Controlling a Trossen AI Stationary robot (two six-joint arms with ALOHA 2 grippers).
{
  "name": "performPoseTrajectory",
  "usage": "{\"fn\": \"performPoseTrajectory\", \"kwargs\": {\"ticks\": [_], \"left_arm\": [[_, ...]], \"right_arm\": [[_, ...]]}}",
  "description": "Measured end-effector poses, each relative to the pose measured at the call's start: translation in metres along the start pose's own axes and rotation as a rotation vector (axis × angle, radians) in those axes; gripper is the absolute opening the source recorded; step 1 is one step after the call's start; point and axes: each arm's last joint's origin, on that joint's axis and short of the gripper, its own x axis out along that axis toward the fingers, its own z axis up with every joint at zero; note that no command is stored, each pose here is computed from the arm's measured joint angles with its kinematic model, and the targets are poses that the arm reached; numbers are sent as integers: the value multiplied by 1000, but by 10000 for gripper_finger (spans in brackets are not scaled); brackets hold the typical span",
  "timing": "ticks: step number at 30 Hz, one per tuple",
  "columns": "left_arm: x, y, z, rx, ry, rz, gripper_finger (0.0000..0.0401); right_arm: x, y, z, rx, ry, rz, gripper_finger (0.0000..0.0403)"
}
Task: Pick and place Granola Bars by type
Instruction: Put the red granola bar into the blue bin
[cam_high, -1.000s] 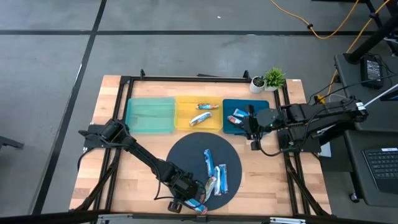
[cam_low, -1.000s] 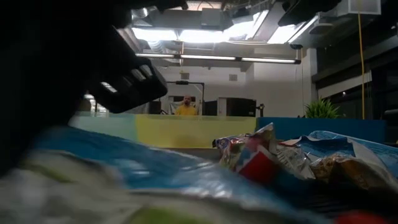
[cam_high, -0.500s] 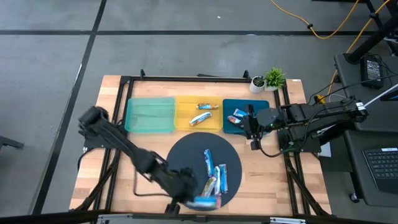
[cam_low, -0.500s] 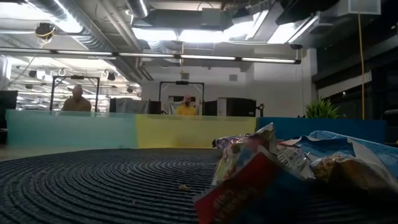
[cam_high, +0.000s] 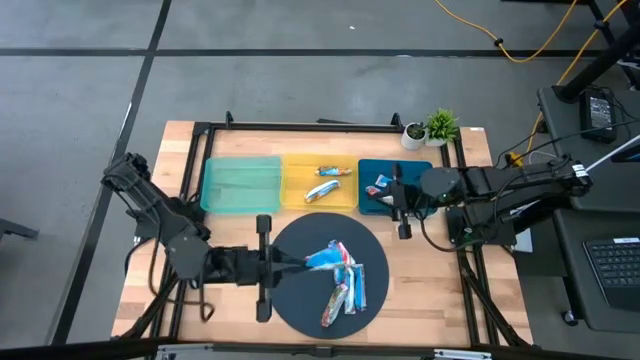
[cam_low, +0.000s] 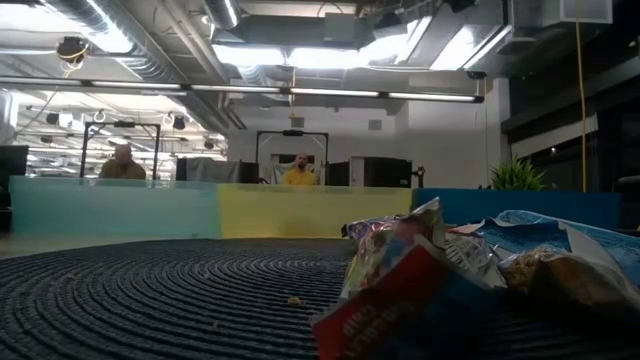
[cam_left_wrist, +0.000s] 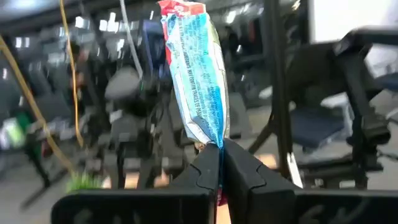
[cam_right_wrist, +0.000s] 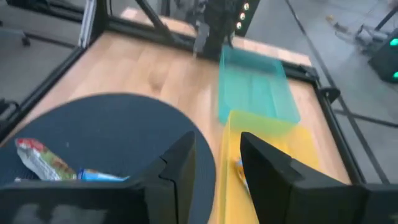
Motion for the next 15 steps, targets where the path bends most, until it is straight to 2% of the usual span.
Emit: {"fn": "performPoseTrajectory", "kwargs": {"ticks": [4,8,12,15], "left_arm": [[0,1,6,24,-58,-18,2],[1,-1,2,-4,-97,-45,2],[-1,-1,5,-9,-328,-133,2],[-5,-3,-4,12,-455,-163,2]], "right_arm": [[0,1,6,-6,-71,44,130],[-1,2,15,-71,-180,119,130],[-3,2,22,-122,-262,142,130],[-3,2,24,-123,-279,138,130]]}}
